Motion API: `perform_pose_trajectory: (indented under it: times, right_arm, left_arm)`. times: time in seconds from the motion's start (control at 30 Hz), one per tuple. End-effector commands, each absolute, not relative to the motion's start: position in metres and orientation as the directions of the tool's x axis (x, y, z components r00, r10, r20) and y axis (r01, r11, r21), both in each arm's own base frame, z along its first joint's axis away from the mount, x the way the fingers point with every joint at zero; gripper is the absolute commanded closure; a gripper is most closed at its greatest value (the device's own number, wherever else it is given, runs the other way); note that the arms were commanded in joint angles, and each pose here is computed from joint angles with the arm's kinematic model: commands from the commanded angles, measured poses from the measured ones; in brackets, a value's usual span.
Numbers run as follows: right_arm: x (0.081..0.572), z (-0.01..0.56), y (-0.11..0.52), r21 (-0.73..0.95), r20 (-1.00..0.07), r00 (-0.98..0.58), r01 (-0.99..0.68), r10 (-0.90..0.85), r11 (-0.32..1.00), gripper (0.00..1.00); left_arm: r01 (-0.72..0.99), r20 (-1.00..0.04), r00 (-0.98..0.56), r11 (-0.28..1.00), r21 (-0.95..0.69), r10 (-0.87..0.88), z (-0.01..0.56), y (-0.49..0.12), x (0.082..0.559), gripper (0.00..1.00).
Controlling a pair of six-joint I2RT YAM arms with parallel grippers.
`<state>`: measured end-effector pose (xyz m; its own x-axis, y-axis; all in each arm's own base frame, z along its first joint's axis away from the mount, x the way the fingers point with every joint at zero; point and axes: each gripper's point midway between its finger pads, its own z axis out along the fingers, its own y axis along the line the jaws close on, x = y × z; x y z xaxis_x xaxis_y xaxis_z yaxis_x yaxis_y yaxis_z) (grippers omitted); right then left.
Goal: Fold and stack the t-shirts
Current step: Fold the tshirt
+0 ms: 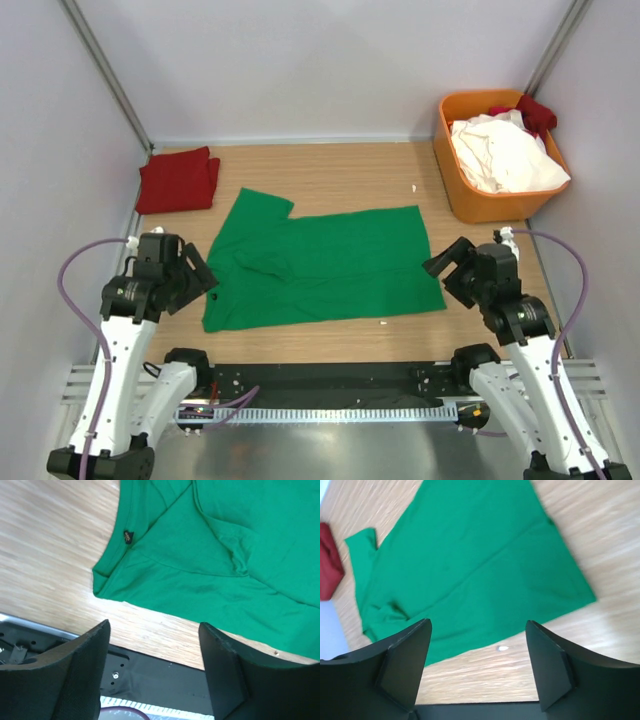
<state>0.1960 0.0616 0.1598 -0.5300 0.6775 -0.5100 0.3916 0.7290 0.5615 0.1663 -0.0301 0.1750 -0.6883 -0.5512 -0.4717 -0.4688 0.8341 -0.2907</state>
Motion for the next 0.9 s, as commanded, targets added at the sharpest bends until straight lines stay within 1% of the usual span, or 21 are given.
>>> perform_pose_trajectory:
  times: [0.0, 0.03, 0.1, 0.13, 0.17, 0.2, 0.23, 0.27, 0.3, 0.33, 0.37, 0.4, 0.43, 0.47, 0.5, 0.53, 0.57, 0.6, 0.67, 0.7, 0.87]
  right_arm:
    - [0.222, 0.177, 0.098, 0.630, -0.490, -0.614, 0.241, 0.618, 0.738, 0.19]
    - [0.226, 0.176, 0.105, 0.621, -0.495, -0.639, 0.214, 0.589, 0.754, 0.28]
    - [0.245, 0.178, 0.125, 0.584, -0.521, -0.667, 0.178, 0.533, 0.792, 0.41]
    - [0.239, 0.178, 0.155, 0.558, -0.535, -0.720, 0.091, 0.441, 0.825, 0.47]
    - [0.248, 0.181, 0.162, 0.498, -0.593, -0.695, 0.079, 0.406, 0.863, 0.53]
    - [0.257, 0.208, 0.187, 0.513, -0.633, -0.676, -0.002, 0.377, 0.858, 0.63]
    - [0.254, 0.190, 0.225, 0.463, -0.621, -0.737, -0.072, 0.265, 0.884, 0.71]
    - [0.263, 0.212, 0.247, 0.464, -0.652, -0.722, -0.136, 0.233, 0.875, 0.86]
    - [0.268, 0.210, 0.267, 0.455, -0.650, -0.735, -0.172, 0.194, 0.874, 0.90]
    - [0.272, 0.185, 0.290, 0.424, -0.618, -0.776, -0.197, 0.124, 0.884, 0.93]
    - [0.270, 0.177, 0.311, 0.422, -0.605, -0.793, -0.242, 0.072, 0.874, 0.97]
    - [0.273, 0.192, 0.339, 0.460, -0.611, -0.790, -0.312, 0.041, 0.831, 0.99]
    - [0.277, 0.162, 0.357, 0.453, -0.566, -0.824, -0.326, -0.015, 0.830, 0.99]
    - [0.279, 0.156, 0.370, 0.463, -0.555, -0.831, -0.344, -0.035, 0.817, 0.99]
    - [0.287, 0.165, 0.387, 0.485, -0.563, -0.825, -0.367, -0.037, 0.794, 0.99]
    - [0.287, 0.154, 0.398, 0.501, -0.534, -0.843, -0.376, -0.063, 0.779, 0.99]
    - [0.290, 0.127, 0.408, 0.495, -0.492, -0.866, -0.366, -0.094, 0.788, 0.99]
    - [0.296, 0.131, 0.422, 0.508, -0.494, -0.864, -0.380, -0.100, 0.773, 0.99]
    - [0.298, 0.114, 0.443, 0.517, -0.463, -0.875, -0.393, -0.138, 0.760, 0.99]
    - [0.299, 0.109, 0.449, 0.515, -0.460, -0.875, -0.399, -0.148, 0.758, 0.99]
    - [0.303, 0.084, 0.468, 0.525, -0.426, -0.888, -0.396, -0.170, 0.753, 0.99]
  left_arm:
    - [-0.390, -0.499, -0.714, 0.870, -0.300, -0.492, 0.177, -0.036, 0.178, 0.30]
    - [-0.396, -0.477, -0.728, 0.870, -0.295, -0.493, 0.168, -0.038, 0.182, 0.32]
    - [-0.401, -0.477, -0.721, 0.864, -0.305, -0.503, 0.170, -0.040, 0.193, 0.36]
    - [-0.408, -0.463, -0.724, 0.859, -0.310, -0.511, 0.164, -0.042, 0.197, 0.36]
    - [-0.435, -0.453, -0.704, 0.836, -0.336, -0.548, 0.163, -0.045, 0.202, 0.36]
    - [-0.427, -0.464, -0.685, 0.826, -0.369, -0.561, 0.165, -0.049, 0.210, 0.37]
    - [-0.435, -0.450, -0.682, 0.814, -0.384, -0.577, 0.157, -0.052, 0.212, 0.37]
    - [-0.457, -0.440, -0.661, 0.791, -0.407, -0.608, 0.154, -0.054, 0.215, 0.39]
    - [-0.466, -0.437, -0.651, 0.781, -0.416, -0.621, 0.150, -0.055, 0.217, 0.40]
    - [-0.466, -0.442, -0.639, 0.774, -0.430, -0.630, 0.139, -0.057, 0.224, 0.41]
    - [-0.467, -0.438, -0.635, 0.768, -0.439, -0.636, 0.134, -0.059, 0.226, 0.43]
    - [-0.477, -0.426, -0.631, 0.757, -0.447, -0.649, 0.126, -0.062, 0.231, 0.44]
    - [-0.474, -0.427, -0.628, 0.755, -0.453, -0.651, 0.115, -0.064, 0.236, 0.44]
    - [-0.478, -0.420, -0.633, 0.755, -0.448, -0.650, 0.107, -0.065, 0.238, 0.44]
    - [-0.495, -0.404, -0.647, 0.760, -0.421, -0.646, 0.095, -0.065, 0.240, 0.45]
    - [-0.498, -0.404, -0.648, 0.761, -0.416, -0.645, 0.089, -0.065, 0.244, 0.46]
    - [-0.500, -0.397, -0.657, 0.764, -0.407, -0.641, 0.082, -0.067, 0.245, 0.46]
    - [-0.507, -0.380, -0.677, 0.774, -0.379, -0.630, 0.071, -0.069, 0.245, 0.46]
    - [-0.497, -0.381, -0.691, 0.786, -0.367, -0.614, 0.061, -0.072, 0.247, 0.46]
    - [-0.506, -0.368, -0.702, 0.790, -0.346, -0.610, 0.051, -0.071, 0.244, 0.46]
    - [-0.514, -0.374, -0.707, 0.799, -0.312, -0.600, 0.036, -0.067, 0.242, 0.46]
